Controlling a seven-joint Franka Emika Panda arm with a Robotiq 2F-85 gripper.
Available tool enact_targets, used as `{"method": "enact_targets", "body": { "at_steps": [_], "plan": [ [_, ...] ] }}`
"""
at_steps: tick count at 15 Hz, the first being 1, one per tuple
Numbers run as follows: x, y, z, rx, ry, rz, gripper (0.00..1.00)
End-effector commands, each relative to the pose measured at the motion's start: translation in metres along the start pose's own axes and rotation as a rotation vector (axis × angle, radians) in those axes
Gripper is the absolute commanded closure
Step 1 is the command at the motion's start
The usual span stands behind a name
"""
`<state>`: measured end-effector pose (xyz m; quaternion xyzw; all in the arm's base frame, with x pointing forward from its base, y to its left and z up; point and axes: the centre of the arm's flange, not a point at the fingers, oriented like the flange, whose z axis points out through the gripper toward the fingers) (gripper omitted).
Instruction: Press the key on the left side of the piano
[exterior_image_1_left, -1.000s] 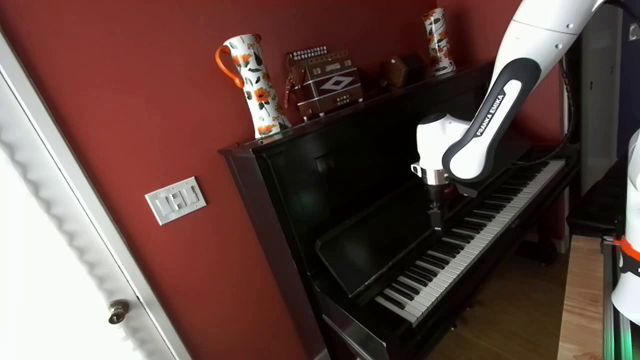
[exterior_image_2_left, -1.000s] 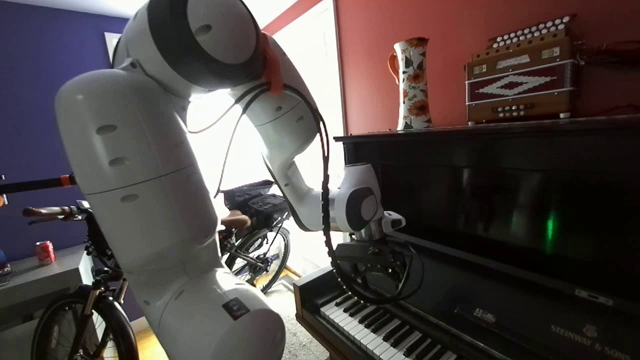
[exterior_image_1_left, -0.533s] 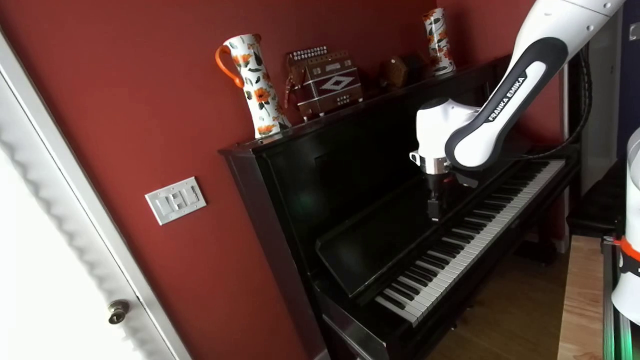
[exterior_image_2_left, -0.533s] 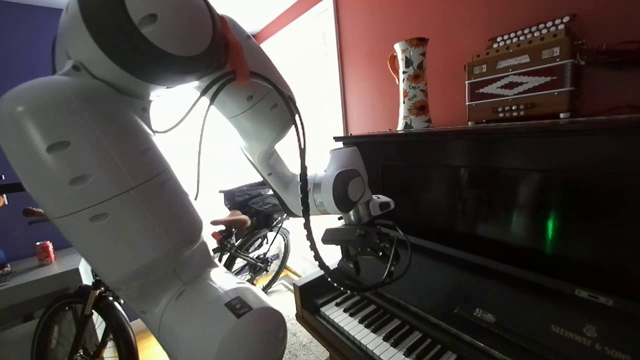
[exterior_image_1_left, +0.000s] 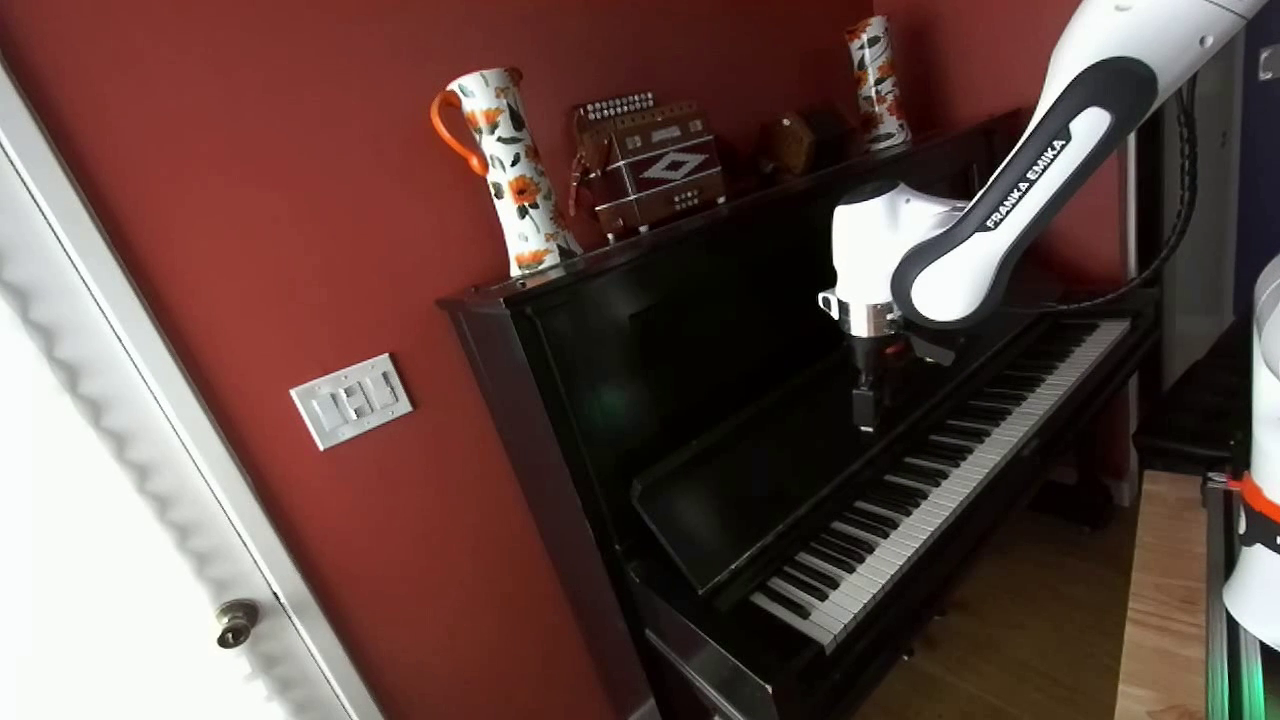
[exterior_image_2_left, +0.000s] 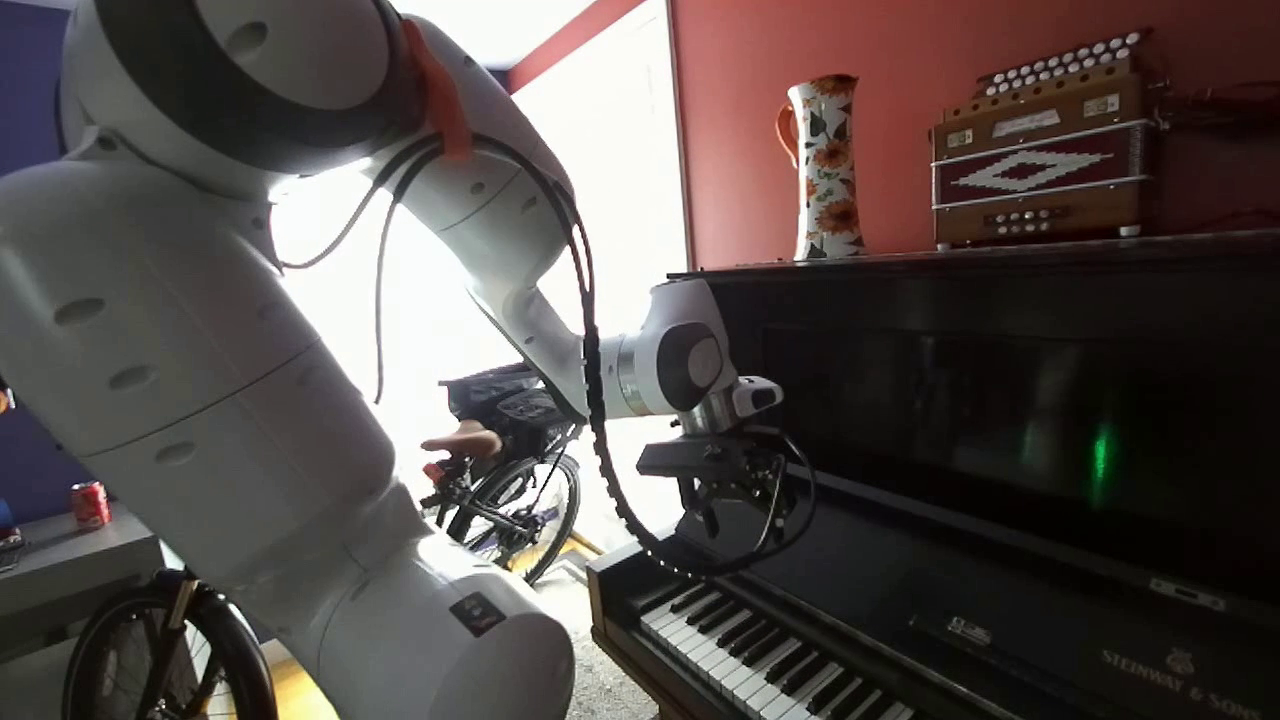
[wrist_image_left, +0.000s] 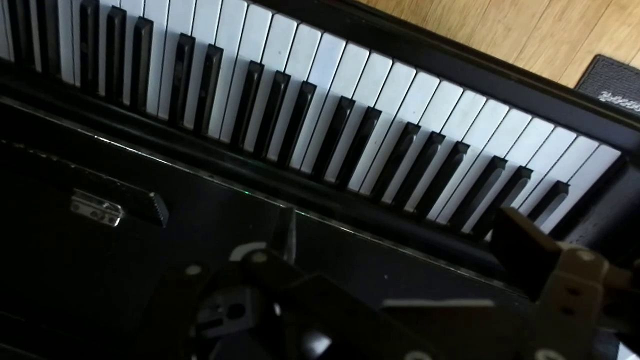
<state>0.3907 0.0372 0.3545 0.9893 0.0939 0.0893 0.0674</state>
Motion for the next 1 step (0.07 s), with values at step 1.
{"method": "enact_targets", "body": {
  "at_steps": [1],
  "plan": [
    [0.0,0.0,0.0,0.0,0.0,0.0,0.0]
  ]
}}
